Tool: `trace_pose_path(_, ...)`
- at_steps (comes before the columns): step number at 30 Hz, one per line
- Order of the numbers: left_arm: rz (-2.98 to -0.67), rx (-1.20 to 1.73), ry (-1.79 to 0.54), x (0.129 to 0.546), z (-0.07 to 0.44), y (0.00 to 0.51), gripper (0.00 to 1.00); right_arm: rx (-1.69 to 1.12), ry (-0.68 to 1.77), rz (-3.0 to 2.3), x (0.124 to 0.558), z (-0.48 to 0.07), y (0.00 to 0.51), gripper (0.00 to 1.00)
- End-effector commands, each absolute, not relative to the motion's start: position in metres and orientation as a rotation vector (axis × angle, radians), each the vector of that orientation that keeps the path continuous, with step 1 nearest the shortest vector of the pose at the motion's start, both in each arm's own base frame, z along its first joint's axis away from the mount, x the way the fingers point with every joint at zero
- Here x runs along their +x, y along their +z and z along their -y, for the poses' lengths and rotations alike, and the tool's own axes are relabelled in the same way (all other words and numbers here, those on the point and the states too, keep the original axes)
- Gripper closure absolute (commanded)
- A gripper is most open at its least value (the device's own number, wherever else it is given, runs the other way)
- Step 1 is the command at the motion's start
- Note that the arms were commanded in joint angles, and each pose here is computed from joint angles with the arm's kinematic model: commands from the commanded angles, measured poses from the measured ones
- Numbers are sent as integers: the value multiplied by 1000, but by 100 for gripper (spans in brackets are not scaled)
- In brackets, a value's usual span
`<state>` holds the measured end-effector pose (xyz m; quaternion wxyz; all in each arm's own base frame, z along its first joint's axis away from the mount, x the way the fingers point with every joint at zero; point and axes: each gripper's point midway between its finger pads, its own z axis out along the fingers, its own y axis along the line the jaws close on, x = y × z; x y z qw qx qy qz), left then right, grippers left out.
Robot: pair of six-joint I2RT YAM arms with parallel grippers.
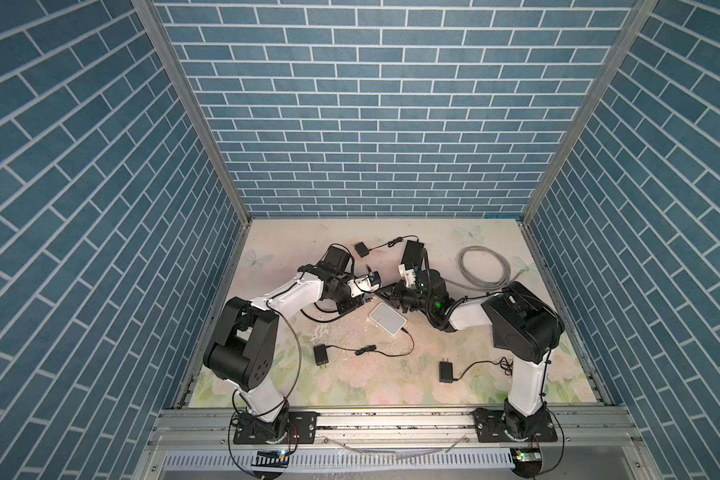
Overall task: Insert the plug into the switch port
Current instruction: 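Carry the green-banded plug to the router with the left gripper while the right gripper lowers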
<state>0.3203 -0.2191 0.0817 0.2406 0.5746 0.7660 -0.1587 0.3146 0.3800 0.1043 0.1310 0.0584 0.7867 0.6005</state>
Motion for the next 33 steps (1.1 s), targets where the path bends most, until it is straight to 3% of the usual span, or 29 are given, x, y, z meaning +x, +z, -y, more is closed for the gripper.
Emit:
trace_pose_path(1, -2078, 1558, -478, 324, 225, 89, 98, 140, 1790, -2240, 306, -382, 114, 75)
trace_pose_path(17, -2071, 1540, -477, 327, 224, 93, 98, 107, 1806, -2266, 301, -394, 107, 74)
trace_pose_path(24, -2048, 1533, -496, 324, 226, 99, 98, 133, 1811, -2269, 302, -394, 102, 69)
trace_pose_path(29, -2068, 1544, -498, 322, 224, 95, 98, 155, 1820, -2244, 304, -393, 104, 83)
trace_pose_path(33, -2066, 1540, -491, 323, 223, 96, 98, 166, 1821, -2237, 304, -390, 104, 87)
